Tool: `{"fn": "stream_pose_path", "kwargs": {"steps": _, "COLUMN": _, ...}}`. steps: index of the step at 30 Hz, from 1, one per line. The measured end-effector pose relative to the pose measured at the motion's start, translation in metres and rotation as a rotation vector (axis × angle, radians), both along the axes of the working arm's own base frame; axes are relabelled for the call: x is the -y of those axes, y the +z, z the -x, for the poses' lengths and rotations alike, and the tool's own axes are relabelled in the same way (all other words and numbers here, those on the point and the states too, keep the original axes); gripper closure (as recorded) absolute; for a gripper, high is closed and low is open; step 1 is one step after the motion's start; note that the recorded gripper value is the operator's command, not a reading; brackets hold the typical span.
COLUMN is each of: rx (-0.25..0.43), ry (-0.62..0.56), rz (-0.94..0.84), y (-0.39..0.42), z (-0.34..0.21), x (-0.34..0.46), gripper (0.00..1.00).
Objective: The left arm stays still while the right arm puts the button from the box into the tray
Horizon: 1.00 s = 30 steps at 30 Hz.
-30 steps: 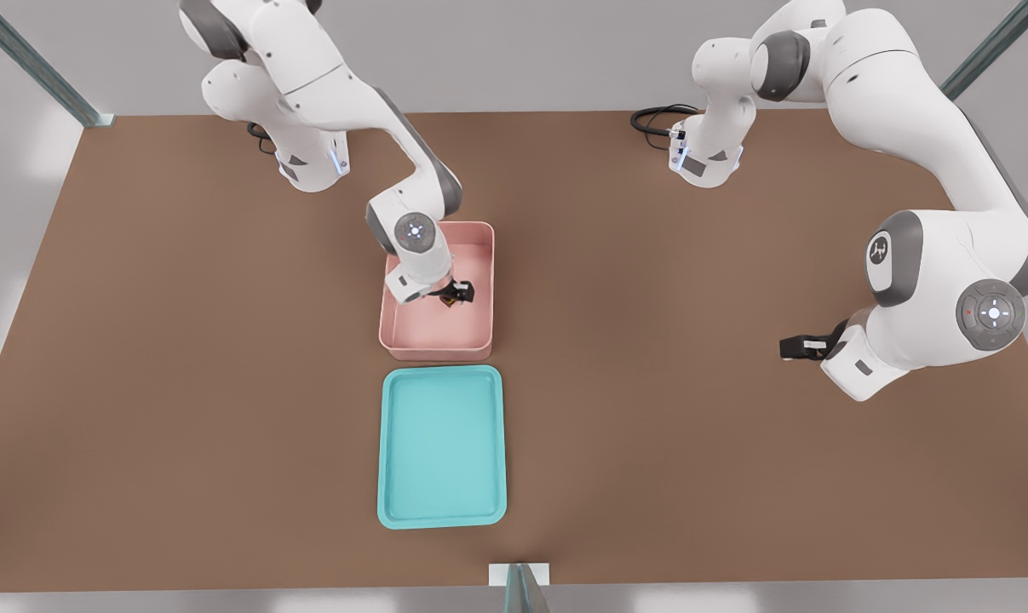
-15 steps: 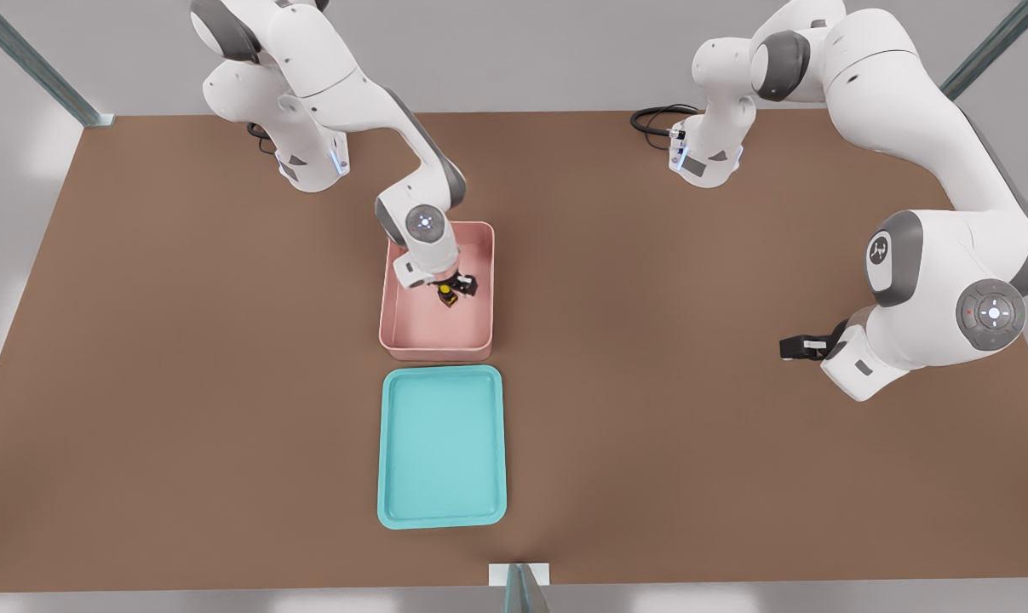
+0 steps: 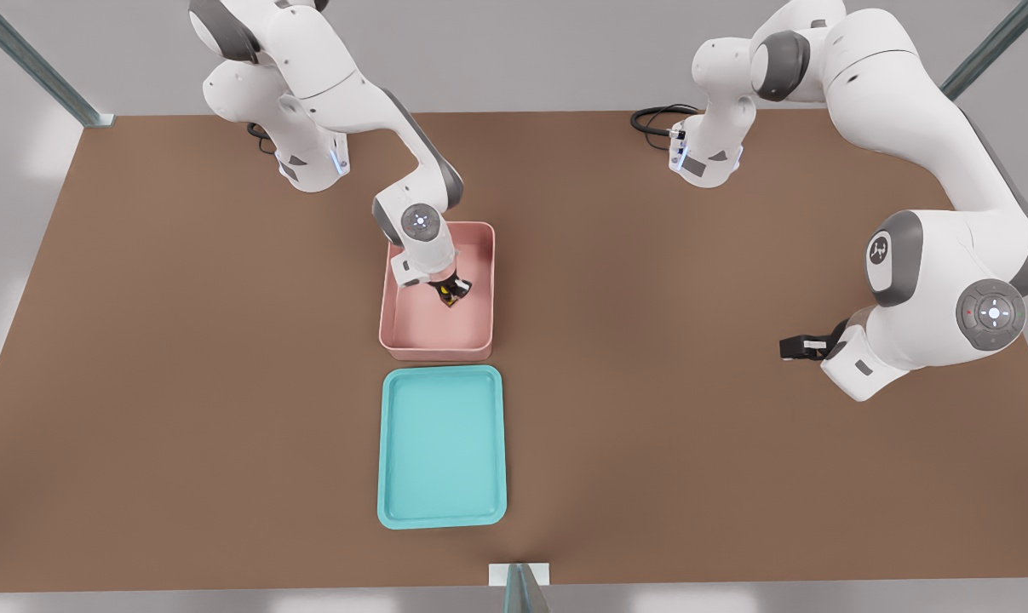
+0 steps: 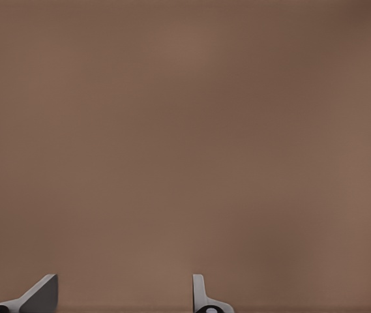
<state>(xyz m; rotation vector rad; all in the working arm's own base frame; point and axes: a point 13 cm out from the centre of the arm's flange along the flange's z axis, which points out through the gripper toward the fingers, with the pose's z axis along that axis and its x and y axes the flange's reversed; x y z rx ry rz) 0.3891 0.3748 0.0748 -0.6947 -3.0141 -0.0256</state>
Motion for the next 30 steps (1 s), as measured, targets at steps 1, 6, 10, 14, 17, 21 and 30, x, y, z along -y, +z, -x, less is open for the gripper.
{"fn": "stream_pose_path", "kwargs": {"steps": 1, "rx": 0.002, "ry": -0.005, "rz": -0.002, "y": 0.001, "z": -0.001, "x": -0.001, "gripper": 0.62}}
{"fn": "stream_pose_path", "kwargs": {"steps": 6, "rx": 0.042, "ry": -0.027, "rz": -0.05, "y": 0.039, "z": -0.012, "x": -0.012, "gripper": 0.62}}
{"fn": "stream_pose_path", "kwargs": {"steps": 10, "rx": 0.109, "ry": -0.063, "rz": -0.106, "y": 0.114, "z": -0.058, "x": -0.023, "gripper": 0.62}}
{"fn": "stream_pose_path", "kwargs": {"steps": 14, "rx": 0.195, "ry": -0.15, "rz": -0.141, "y": 0.211, "z": -0.146, "x": -0.01, "gripper": 0.61}}
{"fn": "stream_pose_path", "kwargs": {"steps": 17, "rx": 0.23, "ry": -0.243, "rz": -0.106, "y": 0.24, "z": -0.221, "x": 0.025, "gripper": 0.61}}
{"fn": "stream_pose_path", "kwargs": {"steps": 21, "rx": 0.214, "ry": -0.298, "rz": -0.065, "y": 0.223, "z": -0.288, "x": 0.041, "gripper": 0.61}}
{"fn": "stream_pose_path", "kwargs": {"steps": 30, "rx": 0.093, "ry": -0.276, "rz": 0.016, "y": 0.119, "z": -0.304, "x": 0.017, "gripper": 0.61}}
